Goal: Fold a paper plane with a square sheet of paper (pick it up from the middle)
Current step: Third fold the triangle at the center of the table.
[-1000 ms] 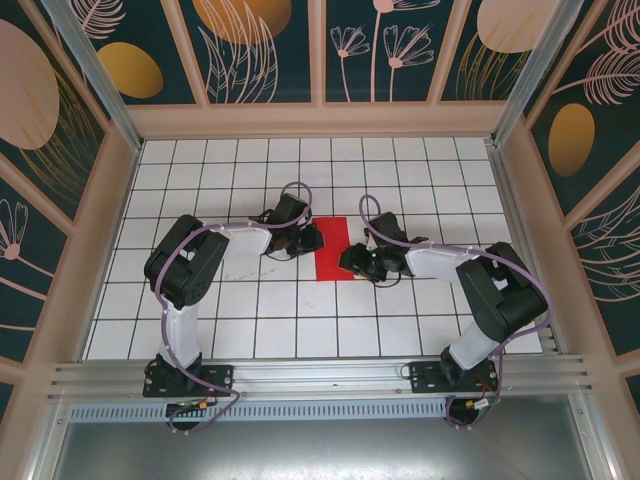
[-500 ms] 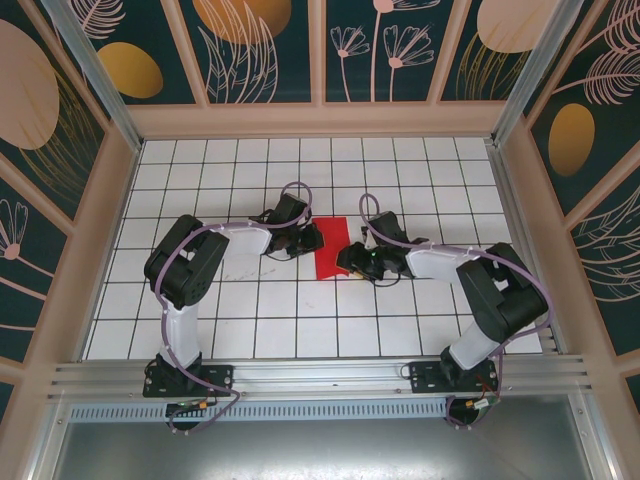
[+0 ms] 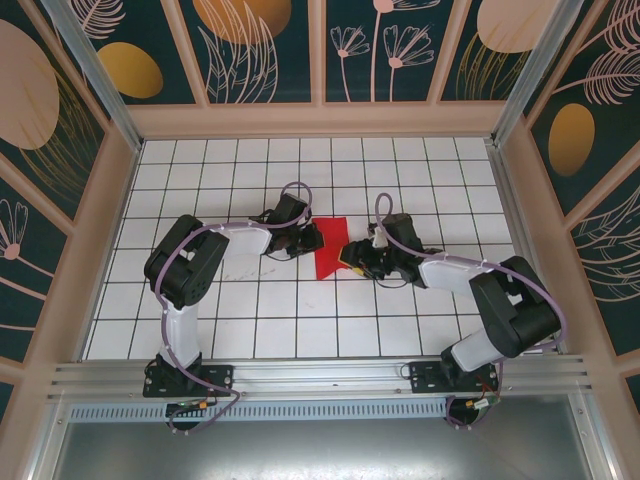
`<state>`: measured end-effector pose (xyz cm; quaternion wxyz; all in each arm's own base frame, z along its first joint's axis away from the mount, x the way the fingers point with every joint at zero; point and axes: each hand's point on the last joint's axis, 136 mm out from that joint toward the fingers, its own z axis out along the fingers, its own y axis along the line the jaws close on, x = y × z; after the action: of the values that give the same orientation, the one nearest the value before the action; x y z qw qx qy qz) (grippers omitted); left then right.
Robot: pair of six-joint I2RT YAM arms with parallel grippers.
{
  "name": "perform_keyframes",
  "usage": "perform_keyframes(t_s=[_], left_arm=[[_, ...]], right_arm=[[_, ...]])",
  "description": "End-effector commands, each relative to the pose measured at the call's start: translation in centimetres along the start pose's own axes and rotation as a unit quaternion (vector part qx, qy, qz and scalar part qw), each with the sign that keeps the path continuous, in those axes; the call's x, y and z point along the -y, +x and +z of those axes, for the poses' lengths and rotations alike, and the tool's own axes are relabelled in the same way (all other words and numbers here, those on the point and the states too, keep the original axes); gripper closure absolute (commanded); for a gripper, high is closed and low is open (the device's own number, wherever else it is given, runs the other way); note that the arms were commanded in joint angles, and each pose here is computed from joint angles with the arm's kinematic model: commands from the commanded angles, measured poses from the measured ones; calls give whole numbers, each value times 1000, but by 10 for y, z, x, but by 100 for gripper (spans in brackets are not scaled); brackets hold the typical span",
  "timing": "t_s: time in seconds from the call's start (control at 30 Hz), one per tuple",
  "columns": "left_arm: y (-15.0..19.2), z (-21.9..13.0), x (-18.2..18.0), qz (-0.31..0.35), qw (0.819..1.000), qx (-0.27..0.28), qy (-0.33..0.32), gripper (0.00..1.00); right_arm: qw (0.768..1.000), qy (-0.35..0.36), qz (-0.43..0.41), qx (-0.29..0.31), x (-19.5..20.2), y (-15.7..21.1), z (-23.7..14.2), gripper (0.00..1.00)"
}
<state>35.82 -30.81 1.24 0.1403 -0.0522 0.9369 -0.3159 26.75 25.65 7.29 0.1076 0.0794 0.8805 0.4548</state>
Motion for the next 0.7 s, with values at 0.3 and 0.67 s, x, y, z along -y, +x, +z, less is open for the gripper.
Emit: perform_keyframes(t_s=[0.3, 0.67], left_arm=[[29, 13, -47, -26, 996, -40, -70, 87], [30, 13, -47, -25, 996, -41, -70, 87]], right_arm=[[999, -41, 12, 17, -2, -10, 6, 56], [998, -47, 21, 20, 4, -22, 15, 55]])
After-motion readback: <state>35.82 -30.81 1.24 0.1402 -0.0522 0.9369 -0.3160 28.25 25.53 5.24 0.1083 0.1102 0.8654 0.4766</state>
